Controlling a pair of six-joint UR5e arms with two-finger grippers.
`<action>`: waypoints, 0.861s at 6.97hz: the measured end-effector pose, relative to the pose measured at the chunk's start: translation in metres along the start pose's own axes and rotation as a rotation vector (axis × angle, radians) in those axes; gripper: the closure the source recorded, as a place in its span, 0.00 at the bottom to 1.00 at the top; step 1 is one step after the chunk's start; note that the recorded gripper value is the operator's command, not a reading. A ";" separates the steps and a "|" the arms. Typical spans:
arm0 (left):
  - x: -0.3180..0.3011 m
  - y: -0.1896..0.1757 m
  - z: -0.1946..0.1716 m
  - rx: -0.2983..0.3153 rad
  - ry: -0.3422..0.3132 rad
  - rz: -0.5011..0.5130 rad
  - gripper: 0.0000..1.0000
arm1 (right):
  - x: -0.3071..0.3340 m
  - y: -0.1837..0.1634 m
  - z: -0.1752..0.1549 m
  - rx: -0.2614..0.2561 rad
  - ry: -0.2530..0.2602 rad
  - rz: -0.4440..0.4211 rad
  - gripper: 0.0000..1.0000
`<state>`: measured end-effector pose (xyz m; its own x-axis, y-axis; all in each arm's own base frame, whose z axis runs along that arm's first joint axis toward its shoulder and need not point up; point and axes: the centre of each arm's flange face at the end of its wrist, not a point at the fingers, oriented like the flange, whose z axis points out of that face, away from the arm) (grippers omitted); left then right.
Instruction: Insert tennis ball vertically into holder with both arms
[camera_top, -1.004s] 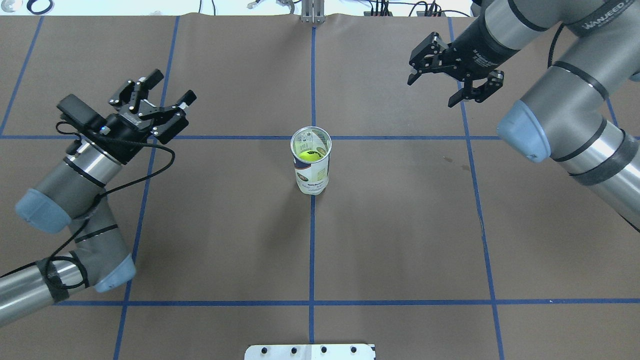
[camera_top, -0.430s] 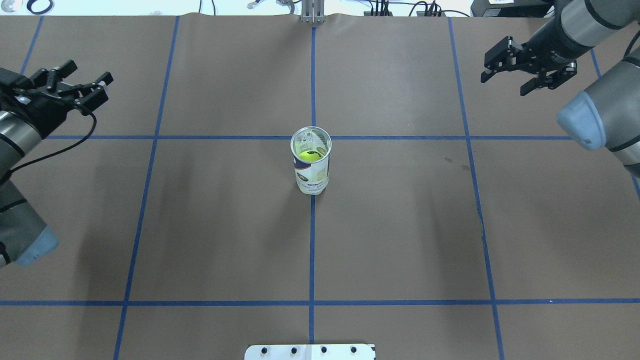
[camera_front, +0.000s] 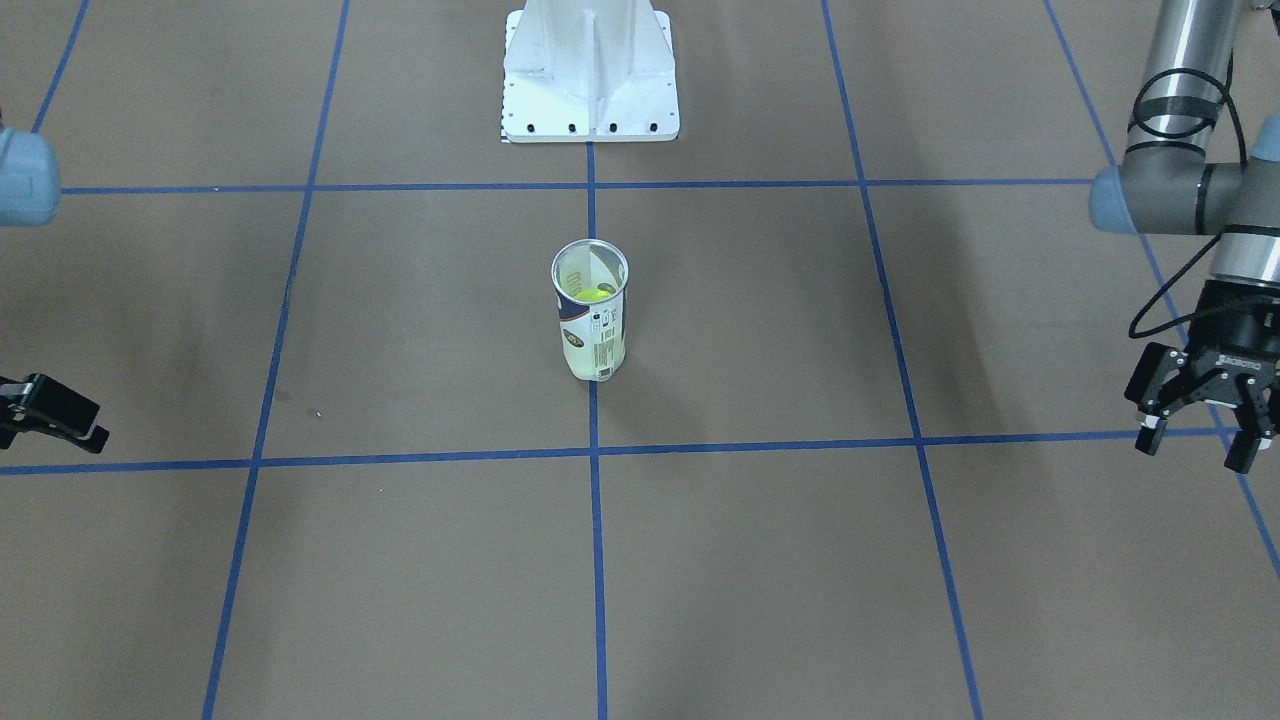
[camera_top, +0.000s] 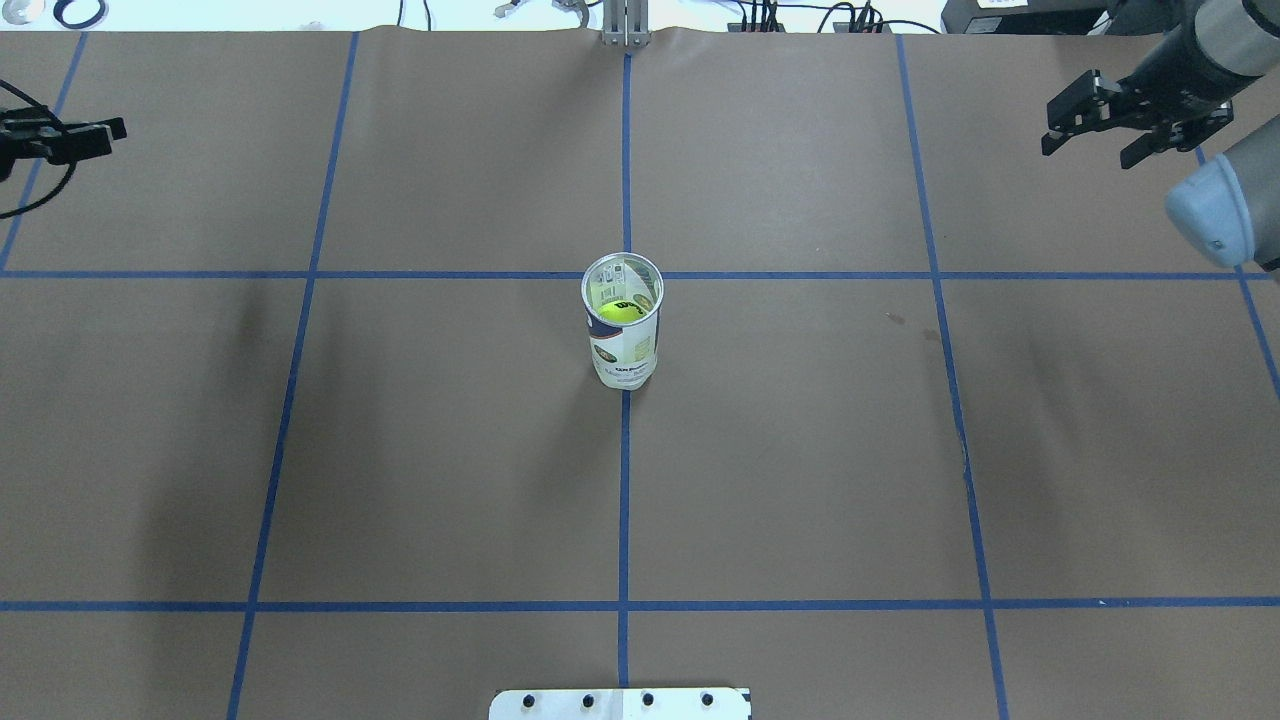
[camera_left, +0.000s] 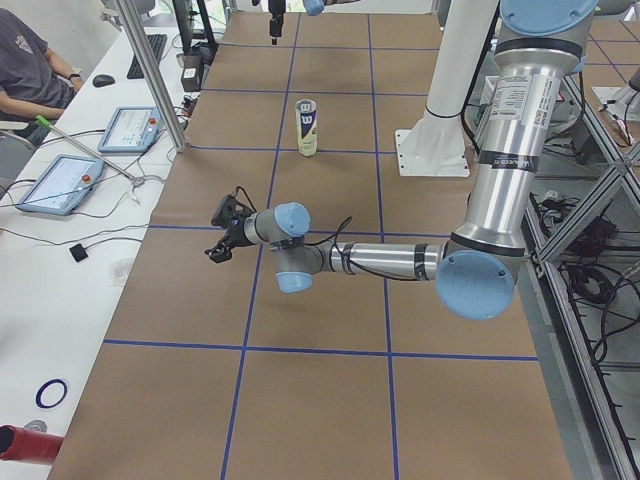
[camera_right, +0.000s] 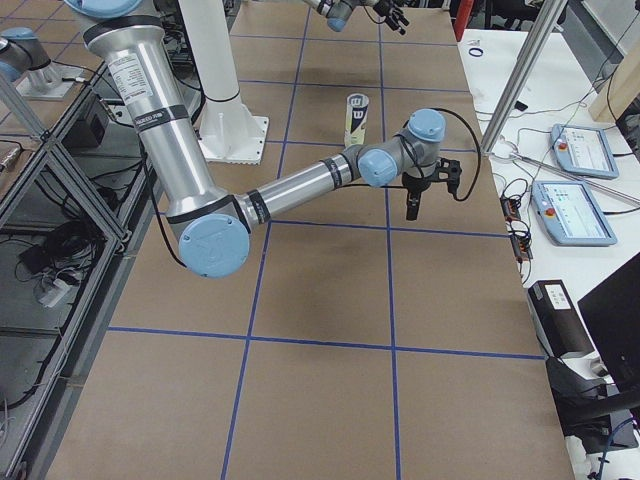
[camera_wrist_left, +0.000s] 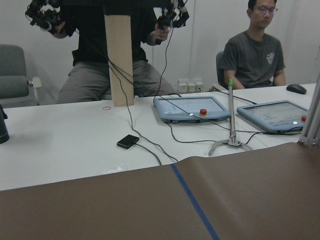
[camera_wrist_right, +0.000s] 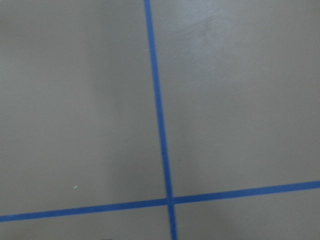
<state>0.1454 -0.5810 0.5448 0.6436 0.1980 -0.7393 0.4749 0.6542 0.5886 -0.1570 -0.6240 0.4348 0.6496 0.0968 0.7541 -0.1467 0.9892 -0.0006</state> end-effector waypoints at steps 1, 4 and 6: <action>-0.021 -0.025 -0.007 -0.121 -0.006 -0.061 0.01 | 0.032 -0.004 0.005 -0.009 0.024 -0.031 0.06; -0.067 -0.037 -0.030 -0.323 -0.036 -0.102 0.01 | 0.115 -0.003 0.010 -0.032 0.069 -0.092 0.04; -0.095 -0.044 -0.039 -0.430 -0.111 0.002 0.01 | 0.175 0.001 0.006 -0.043 0.091 -0.146 0.02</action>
<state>0.0398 -0.6000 0.5770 0.7158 0.1351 -0.6851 0.1961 0.9027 0.3830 -0.0478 -0.6064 0.5711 0.7270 -0.0409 0.6854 -0.0146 0.9971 0.0750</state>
